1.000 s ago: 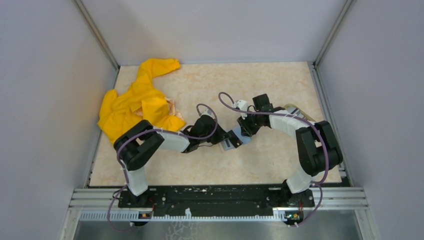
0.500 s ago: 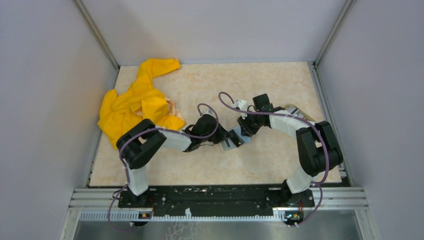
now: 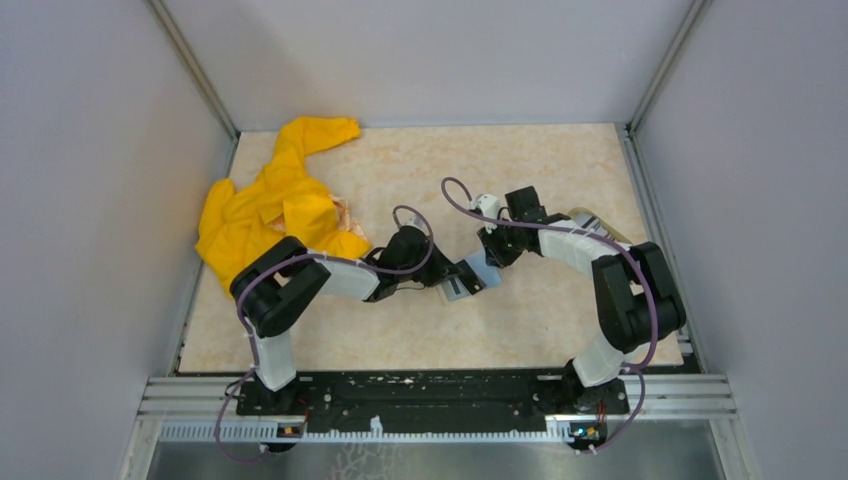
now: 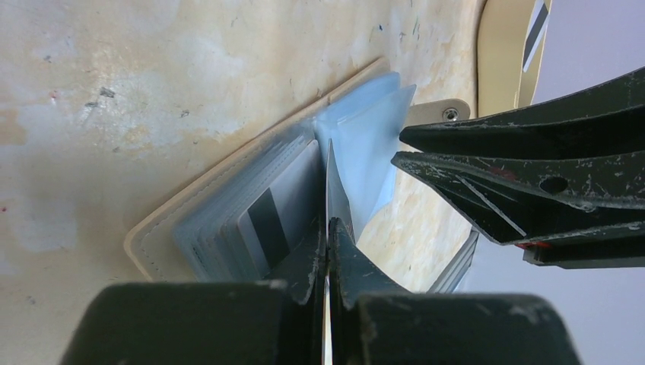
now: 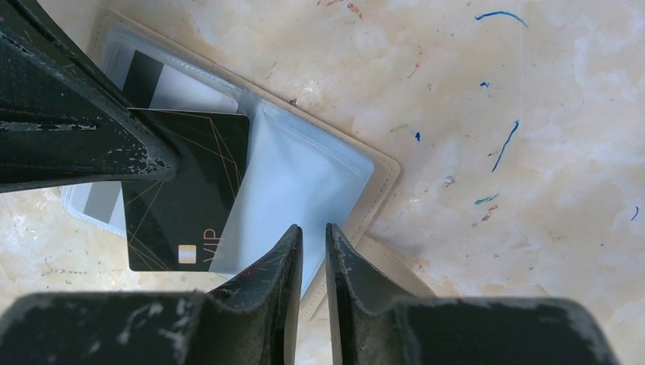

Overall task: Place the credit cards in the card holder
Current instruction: Insert the credit card into the card holder.

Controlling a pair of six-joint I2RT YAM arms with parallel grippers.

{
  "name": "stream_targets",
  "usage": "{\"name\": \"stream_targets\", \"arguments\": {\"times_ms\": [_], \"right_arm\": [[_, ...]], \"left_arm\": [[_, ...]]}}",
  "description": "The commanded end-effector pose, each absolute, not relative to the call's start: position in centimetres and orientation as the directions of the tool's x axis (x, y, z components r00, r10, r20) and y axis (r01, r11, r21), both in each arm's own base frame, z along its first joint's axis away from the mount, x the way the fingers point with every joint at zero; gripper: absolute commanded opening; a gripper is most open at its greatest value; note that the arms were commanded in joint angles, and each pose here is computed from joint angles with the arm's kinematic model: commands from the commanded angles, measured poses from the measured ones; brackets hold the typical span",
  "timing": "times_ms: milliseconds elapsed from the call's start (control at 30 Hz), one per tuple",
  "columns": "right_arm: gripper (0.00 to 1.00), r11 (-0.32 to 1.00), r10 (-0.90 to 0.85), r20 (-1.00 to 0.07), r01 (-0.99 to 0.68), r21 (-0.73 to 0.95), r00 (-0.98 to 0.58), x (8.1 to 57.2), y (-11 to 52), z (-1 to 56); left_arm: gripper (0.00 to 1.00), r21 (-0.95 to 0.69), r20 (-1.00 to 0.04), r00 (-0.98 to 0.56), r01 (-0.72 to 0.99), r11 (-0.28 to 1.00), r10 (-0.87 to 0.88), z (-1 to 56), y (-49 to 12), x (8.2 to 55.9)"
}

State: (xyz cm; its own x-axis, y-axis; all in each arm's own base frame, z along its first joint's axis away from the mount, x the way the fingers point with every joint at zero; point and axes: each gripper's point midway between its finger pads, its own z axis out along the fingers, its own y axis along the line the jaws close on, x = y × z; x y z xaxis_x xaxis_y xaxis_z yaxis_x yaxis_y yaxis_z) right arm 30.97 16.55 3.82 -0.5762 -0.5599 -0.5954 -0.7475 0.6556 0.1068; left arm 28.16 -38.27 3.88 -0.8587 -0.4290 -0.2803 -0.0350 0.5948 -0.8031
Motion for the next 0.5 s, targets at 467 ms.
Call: {"name": "stream_targets", "arguments": {"times_ms": [467], "right_arm": [[0.17,0.722,-0.514,-0.63,-0.69,0.048,-0.582,33.6,17.2,4.8]], "left_arm": [[0.0,-0.816,-0.22,-0.903,-0.037,0.577,-0.37,2.0,-37.6,27.4]]}}
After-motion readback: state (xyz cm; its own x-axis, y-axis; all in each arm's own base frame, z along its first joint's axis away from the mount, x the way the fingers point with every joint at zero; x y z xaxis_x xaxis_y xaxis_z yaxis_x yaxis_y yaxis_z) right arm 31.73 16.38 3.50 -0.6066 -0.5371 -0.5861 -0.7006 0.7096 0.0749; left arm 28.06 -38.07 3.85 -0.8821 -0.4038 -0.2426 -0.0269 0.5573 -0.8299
